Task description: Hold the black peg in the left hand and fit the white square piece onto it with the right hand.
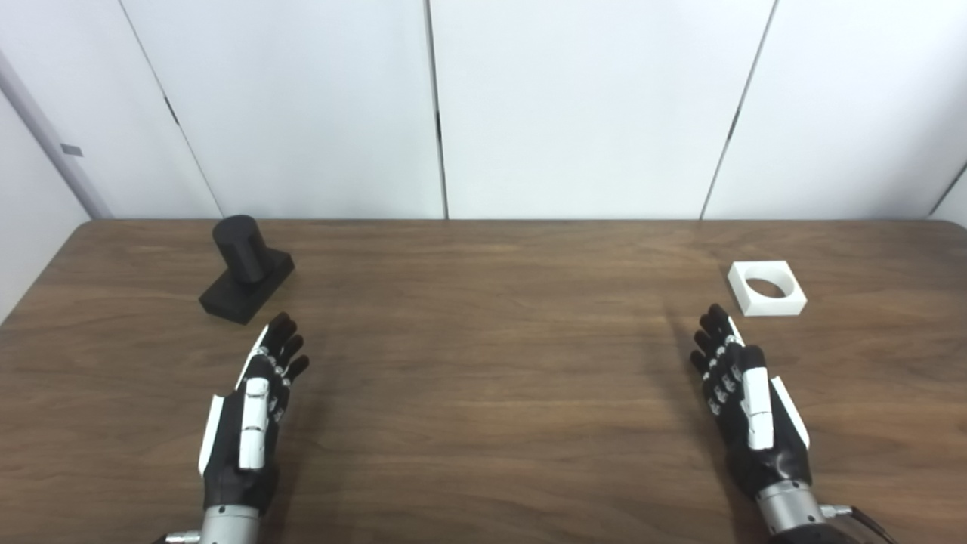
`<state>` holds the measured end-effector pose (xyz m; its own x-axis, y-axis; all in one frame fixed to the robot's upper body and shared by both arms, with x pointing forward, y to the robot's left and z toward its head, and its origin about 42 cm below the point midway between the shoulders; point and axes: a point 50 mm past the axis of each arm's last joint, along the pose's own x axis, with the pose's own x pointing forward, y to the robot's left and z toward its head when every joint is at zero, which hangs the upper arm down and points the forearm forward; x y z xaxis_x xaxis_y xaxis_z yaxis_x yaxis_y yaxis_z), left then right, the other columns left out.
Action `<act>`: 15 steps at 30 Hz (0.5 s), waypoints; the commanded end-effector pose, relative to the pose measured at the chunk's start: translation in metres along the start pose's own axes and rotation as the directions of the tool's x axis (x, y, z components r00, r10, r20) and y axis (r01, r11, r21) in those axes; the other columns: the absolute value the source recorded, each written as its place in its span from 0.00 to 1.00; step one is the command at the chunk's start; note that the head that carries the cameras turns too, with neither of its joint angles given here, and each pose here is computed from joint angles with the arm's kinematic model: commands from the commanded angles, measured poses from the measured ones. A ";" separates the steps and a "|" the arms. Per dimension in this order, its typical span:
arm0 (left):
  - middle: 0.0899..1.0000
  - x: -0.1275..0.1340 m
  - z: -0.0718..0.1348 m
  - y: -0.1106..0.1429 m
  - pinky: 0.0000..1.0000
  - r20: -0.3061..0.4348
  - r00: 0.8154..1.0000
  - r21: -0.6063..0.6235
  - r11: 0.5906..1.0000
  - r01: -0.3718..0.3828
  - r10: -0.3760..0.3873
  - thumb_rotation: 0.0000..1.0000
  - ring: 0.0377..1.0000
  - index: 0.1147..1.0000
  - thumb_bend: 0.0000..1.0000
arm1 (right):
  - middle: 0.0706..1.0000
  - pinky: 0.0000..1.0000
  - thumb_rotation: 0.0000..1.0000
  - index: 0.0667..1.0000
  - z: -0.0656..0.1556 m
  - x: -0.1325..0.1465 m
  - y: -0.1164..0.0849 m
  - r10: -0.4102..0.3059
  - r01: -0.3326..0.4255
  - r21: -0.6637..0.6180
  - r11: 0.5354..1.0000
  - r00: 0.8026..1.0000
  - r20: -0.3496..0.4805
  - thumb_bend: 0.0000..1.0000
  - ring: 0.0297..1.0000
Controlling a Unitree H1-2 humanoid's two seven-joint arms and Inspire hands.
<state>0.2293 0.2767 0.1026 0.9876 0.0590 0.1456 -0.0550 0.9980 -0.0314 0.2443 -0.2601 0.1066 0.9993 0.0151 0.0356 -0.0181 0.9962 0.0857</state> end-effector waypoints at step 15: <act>0.96 -0.027 -0.028 -0.038 0.92 -0.100 0.995 -0.025 1.000 -0.010 0.007 0.93 0.96 0.94 0.60 | 1.00 1.00 1.00 1.00 -0.004 -0.012 -0.025 0.008 -0.008 -0.005 1.000 1.000 -0.005 0.54 1.00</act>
<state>0.2301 0.2588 0.1011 0.9893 0.0432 0.1390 -0.0441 0.9990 0.0032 0.2406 -0.2757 0.1064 0.9991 0.0123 0.0403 -0.0159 0.9958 0.0900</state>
